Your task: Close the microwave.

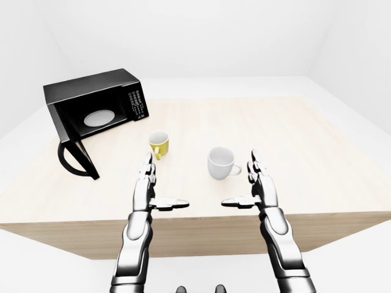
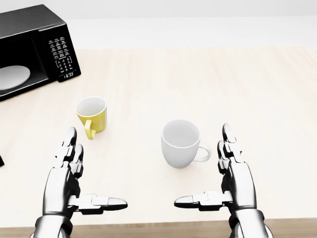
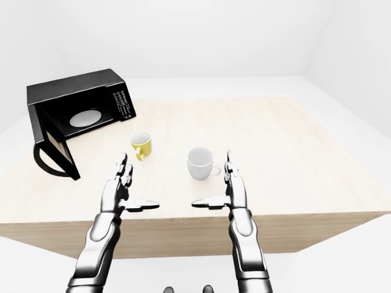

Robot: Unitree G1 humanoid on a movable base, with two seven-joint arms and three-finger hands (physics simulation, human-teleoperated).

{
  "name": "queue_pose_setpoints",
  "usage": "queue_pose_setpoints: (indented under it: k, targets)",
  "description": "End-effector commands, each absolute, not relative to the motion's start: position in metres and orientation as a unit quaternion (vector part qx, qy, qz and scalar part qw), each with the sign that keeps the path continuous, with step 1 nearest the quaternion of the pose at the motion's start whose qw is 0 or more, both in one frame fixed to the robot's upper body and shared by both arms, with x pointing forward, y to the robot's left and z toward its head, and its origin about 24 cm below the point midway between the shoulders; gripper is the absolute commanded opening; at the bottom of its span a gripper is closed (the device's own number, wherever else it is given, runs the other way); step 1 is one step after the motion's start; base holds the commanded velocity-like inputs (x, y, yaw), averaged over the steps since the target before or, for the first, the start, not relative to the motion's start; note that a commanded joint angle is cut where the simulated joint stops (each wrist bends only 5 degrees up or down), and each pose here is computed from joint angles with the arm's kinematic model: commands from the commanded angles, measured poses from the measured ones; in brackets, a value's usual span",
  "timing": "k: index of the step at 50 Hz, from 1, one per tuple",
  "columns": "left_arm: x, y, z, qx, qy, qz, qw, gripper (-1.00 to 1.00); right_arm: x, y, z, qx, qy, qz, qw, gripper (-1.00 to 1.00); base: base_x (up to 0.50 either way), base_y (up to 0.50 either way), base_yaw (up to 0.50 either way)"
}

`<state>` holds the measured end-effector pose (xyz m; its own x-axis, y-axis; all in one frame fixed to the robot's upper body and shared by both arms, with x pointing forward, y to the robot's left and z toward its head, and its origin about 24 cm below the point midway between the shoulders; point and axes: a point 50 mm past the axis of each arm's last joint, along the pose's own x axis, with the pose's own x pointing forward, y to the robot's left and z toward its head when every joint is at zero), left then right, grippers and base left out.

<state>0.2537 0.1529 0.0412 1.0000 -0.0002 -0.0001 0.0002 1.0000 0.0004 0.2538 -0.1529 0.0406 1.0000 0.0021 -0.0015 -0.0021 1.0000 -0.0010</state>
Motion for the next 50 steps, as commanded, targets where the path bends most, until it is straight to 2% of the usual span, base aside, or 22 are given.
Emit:
queue_pose_setpoints:
  k: [1, 32, 50]
  targets:
    - [0.254, 0.16, 0.041, 0.001, 0.0, 0.001, 1.0, 1.0, 0.253, -0.16, 0.039, -0.002, 0.002, 0.002, 1.0, 1.0, 0.0, 0.0, 0.0]
    - [0.252, 0.16, 0.044, 0.001, -0.002, 0.001, 1.0, 1.0, 0.253, -0.159, 0.041, -0.005, 0.002, 0.001, 1.0, 1.0, 0.0, 0.0, 0.0]
    - [0.218, 0.163, 0.076, -0.006, -0.048, -0.006, 0.999, 1.0, 0.231, -0.158, 0.069, -0.007, -0.033, 0.002, 0.999, 1.0, 0.0, 0.0, 0.0]
